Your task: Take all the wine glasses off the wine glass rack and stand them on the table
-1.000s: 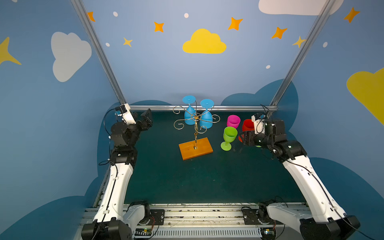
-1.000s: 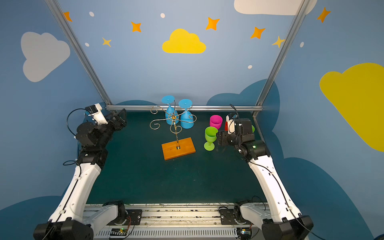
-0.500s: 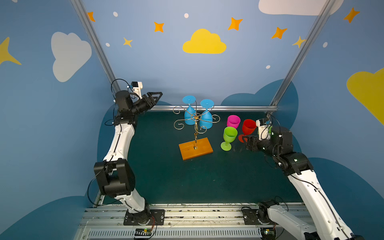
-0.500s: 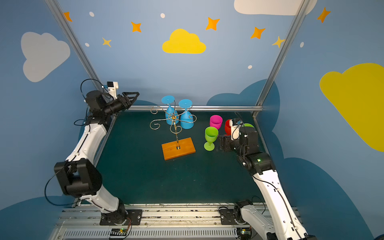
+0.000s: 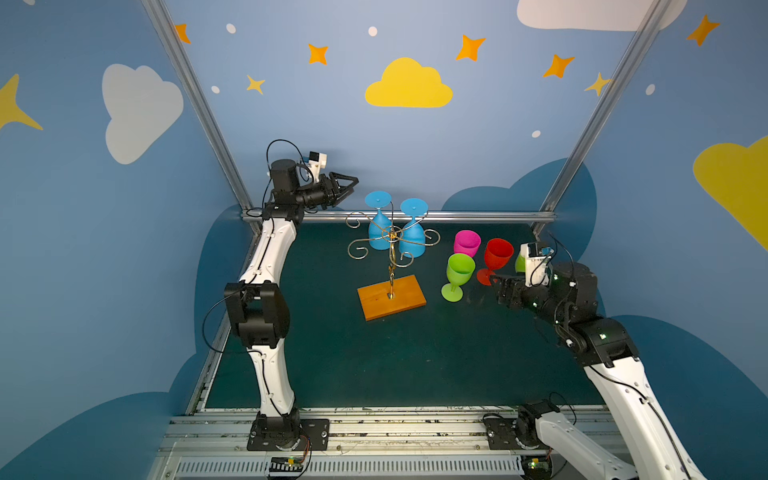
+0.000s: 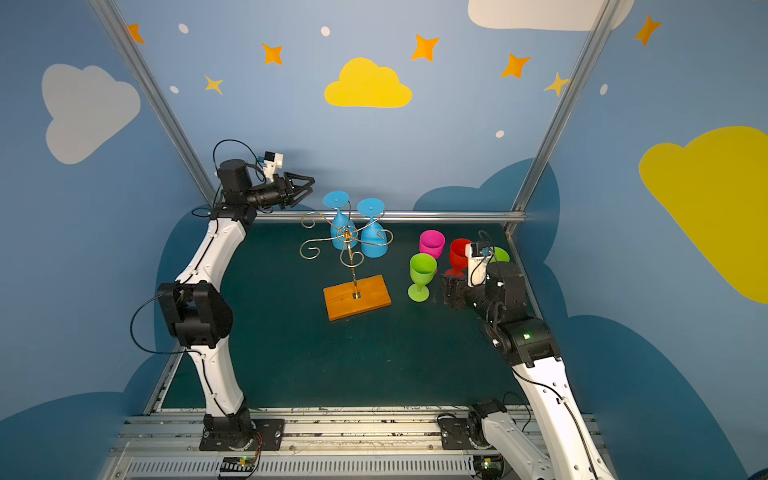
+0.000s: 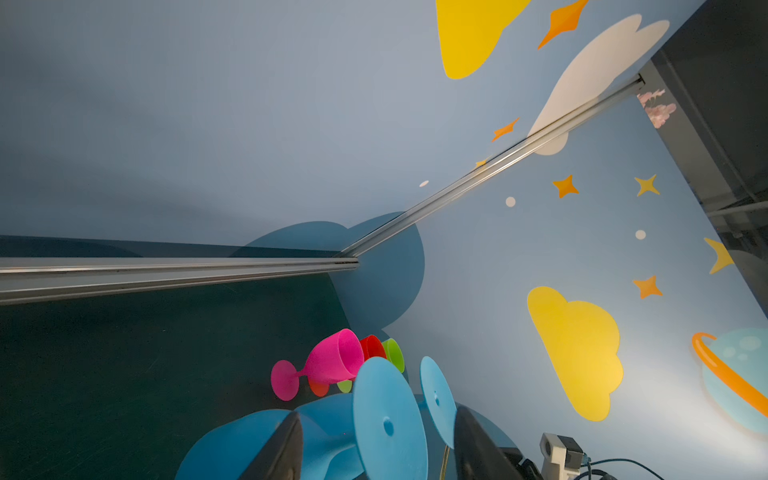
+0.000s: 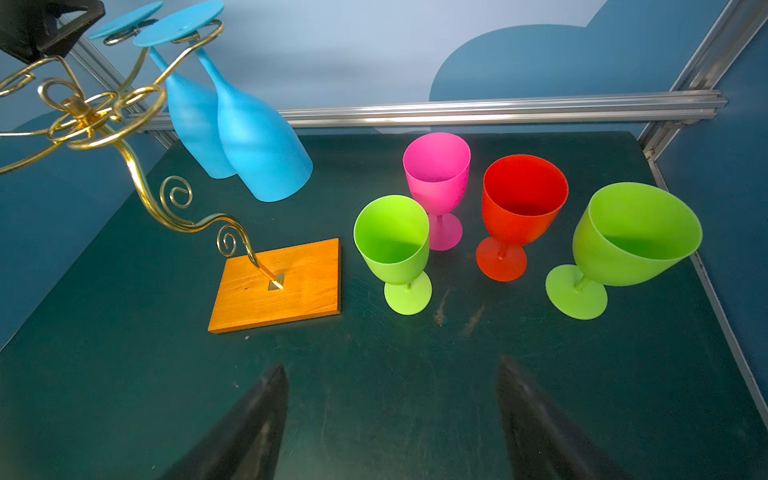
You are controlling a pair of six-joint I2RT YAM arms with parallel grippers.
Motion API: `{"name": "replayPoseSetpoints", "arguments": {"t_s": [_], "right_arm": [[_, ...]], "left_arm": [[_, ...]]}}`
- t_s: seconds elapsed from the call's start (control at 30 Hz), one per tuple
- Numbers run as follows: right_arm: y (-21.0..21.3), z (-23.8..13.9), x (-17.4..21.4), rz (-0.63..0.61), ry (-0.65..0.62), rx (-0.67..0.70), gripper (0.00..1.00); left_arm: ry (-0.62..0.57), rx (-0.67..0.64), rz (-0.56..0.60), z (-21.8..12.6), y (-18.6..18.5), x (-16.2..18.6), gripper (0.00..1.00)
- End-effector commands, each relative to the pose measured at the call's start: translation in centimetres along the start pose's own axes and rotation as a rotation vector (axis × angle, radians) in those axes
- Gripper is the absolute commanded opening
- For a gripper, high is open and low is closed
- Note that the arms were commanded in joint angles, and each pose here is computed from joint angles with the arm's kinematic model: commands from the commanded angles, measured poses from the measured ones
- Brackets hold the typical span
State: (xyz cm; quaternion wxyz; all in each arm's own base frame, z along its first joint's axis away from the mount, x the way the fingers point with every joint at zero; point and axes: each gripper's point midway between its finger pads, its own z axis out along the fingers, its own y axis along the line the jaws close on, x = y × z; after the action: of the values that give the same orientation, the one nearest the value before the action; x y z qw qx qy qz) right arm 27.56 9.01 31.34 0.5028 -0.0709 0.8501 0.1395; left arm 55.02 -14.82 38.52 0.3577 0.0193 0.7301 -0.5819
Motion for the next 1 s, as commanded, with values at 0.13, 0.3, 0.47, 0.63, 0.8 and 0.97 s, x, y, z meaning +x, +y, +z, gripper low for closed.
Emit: {"name": "replayPoseSetpoints", "arguments": {"t_s": [0.13,0.3,0.47,0.63,0.8,0.97], "right_arm": [[-0.5,-0.4,1.1,0.010,0.018,0.024,0.78],[-0.5,-0.4,1.1,0.011,0.013,0.022,0.78],[-0.6,-0.4,1.1,0.006,0.014,0.027,0.78],[-0.6,-0.4,1.2,0.010,0.014,0.027,0.78],[-0.6,-0.4,1.2,0.009,0.010,0.028,0.78],[-0.6,-0.2,1.1,0.011,0.011,0.025,0.78]], "left_arm": [[0.095,-0.005,0.005,2.1,0.1,1.6,0.55],[0.132,-0.023,0.012,3.1,0.1,2.5,0.55],[0.170,-0.048,0.030,3.8,0.2,3.5,0.55],[0.192,-0.043,0.032,4.2,0.0,4.2,0.53],[0.206,-0.045,0.035,4.0,-0.1,4.6,0.48],[0.208,-0.040,0.038,3.9,-0.4,4.6,0.38]]}}
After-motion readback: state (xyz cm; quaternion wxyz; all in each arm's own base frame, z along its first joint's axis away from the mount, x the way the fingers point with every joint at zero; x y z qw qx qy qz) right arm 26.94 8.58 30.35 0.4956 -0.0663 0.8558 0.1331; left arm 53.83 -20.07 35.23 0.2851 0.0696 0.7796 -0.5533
